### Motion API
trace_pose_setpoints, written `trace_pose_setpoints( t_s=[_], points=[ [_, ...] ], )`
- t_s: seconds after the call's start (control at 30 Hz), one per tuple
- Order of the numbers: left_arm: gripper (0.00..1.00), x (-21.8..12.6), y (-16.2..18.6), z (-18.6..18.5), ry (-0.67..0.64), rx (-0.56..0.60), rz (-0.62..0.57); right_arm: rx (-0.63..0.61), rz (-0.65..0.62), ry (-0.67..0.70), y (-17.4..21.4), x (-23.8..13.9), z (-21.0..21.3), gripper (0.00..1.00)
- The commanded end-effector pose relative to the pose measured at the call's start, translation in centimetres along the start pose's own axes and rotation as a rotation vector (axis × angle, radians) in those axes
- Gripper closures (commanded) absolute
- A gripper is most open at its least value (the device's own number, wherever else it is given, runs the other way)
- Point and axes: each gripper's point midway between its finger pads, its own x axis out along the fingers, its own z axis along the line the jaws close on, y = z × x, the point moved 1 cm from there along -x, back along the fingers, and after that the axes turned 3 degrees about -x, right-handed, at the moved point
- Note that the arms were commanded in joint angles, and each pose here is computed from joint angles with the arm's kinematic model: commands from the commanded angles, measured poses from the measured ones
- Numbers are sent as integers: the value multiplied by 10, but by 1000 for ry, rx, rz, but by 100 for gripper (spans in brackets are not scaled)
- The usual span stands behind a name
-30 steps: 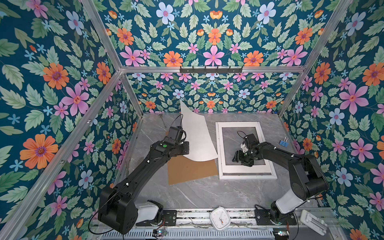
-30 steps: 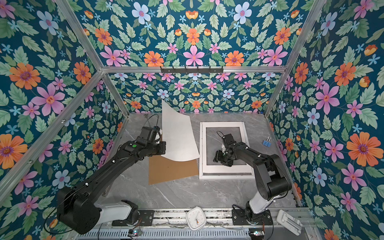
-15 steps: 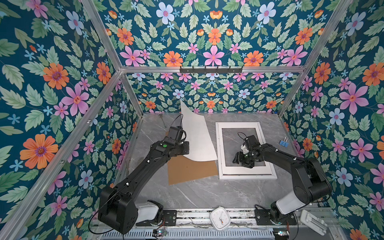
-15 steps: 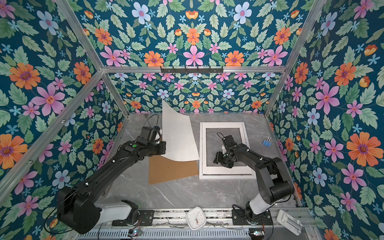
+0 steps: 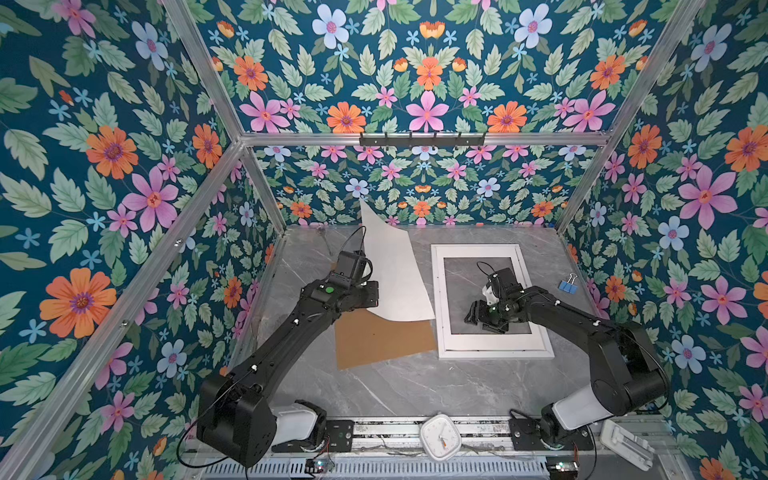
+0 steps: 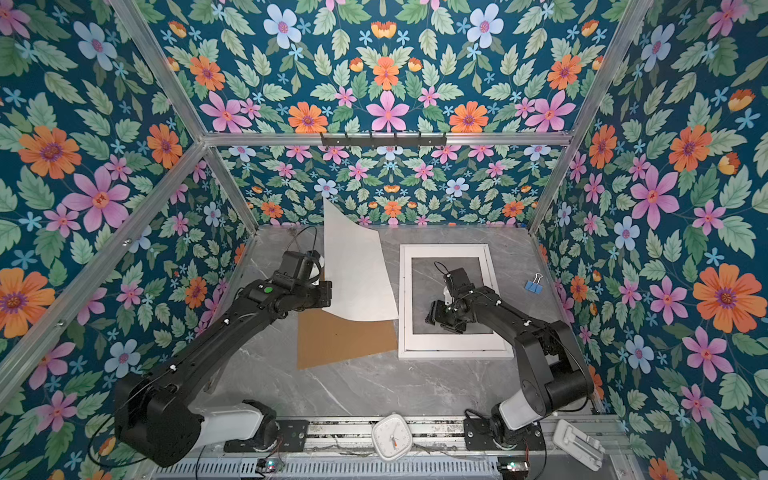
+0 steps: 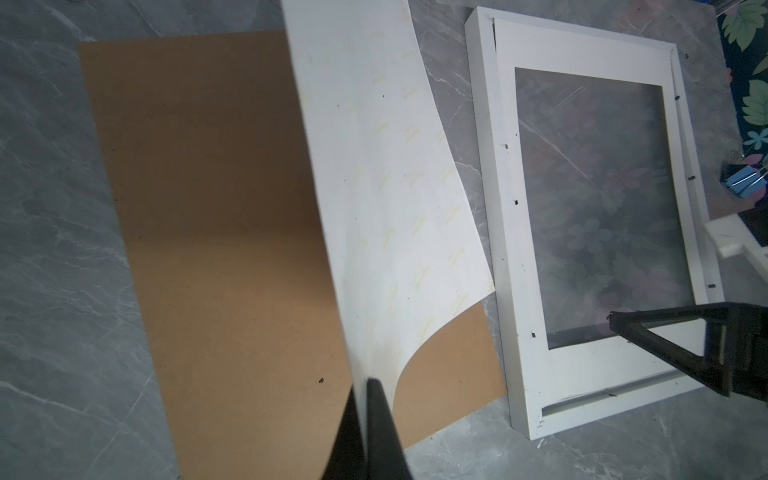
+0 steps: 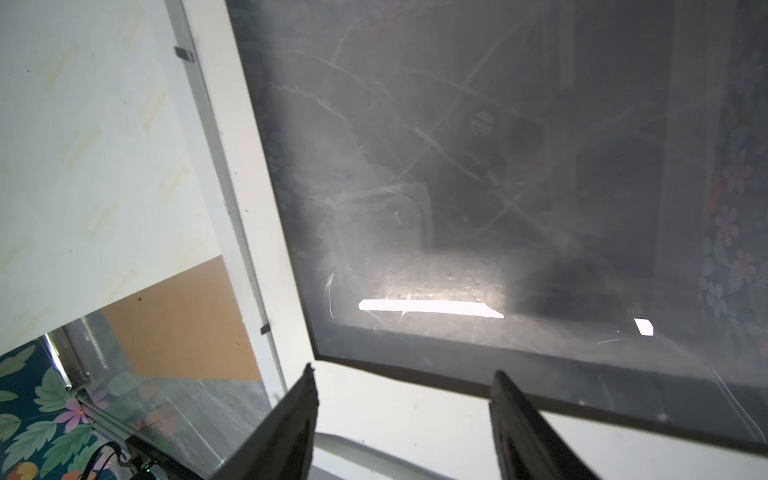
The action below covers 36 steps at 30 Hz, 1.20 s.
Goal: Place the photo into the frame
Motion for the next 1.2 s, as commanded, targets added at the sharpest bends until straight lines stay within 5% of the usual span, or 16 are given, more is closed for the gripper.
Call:
trace_pose_setpoints(
  t_s=[0.0,1.17],
  points=[
    [100,-9,-3,-1,1,-3,-10,5,-19,-3,-3,-9,5,34],
    [100,-3,3,-5,36,-11,9,-63,29,28,12,20,-4,35]
  ],
)
